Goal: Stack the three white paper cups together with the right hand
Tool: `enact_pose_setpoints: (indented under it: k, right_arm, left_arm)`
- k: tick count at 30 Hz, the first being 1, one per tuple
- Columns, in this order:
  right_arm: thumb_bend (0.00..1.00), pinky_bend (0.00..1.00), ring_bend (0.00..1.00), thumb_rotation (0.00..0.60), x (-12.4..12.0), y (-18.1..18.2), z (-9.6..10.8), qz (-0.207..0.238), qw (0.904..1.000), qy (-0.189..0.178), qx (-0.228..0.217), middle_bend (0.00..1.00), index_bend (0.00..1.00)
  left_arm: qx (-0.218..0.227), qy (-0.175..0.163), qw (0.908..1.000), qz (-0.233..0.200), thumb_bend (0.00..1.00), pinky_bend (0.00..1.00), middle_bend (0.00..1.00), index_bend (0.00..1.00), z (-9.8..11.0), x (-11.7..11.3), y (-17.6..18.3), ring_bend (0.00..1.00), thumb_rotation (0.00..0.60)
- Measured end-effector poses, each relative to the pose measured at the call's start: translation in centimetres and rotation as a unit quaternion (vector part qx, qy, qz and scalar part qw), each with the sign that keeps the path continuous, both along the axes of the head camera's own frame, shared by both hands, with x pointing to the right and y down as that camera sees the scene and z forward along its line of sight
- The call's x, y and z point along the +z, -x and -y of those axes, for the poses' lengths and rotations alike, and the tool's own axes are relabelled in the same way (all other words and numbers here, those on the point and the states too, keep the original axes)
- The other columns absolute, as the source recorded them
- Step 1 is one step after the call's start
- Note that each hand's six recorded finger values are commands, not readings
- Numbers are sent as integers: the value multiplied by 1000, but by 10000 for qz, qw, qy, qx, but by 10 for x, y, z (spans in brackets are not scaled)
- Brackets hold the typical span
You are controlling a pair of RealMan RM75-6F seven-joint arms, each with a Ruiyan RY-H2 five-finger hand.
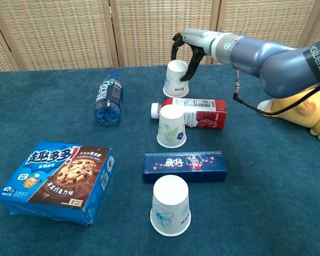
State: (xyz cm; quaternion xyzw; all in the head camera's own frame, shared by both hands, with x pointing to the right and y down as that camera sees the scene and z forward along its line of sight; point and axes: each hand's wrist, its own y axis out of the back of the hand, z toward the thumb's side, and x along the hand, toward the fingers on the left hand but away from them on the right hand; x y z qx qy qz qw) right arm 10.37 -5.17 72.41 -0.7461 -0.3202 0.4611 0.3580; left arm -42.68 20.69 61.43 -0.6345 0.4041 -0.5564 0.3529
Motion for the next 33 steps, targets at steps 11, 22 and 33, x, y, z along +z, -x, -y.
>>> enact_pose_setpoints:
  k: [11, 22, 33]
  right_arm:
    - [320, 0, 0, 600, -36, -2, 1, 213, 9993, -276, -165, 81, 473]
    - [320, 0, 0, 600, -78, -17, -29, 225, 9990, -288, -259, 76, 478]
    - [318, 0, 0, 600, -123, -36, -70, 231, 9994, -196, -170, 76, 485]
  left_arm:
    - [28, -91, 9999, -36, 114, 0, 0, 16, 0, -6, -1, 0, 600]
    - [157, -105, 9998, -92, 115, 0, 0, 16, -5, -10, -7, 0, 600]
    - [240, -58, 9996, -124, 114, 0, 0, 16, -10, -9, -9, 0, 600]
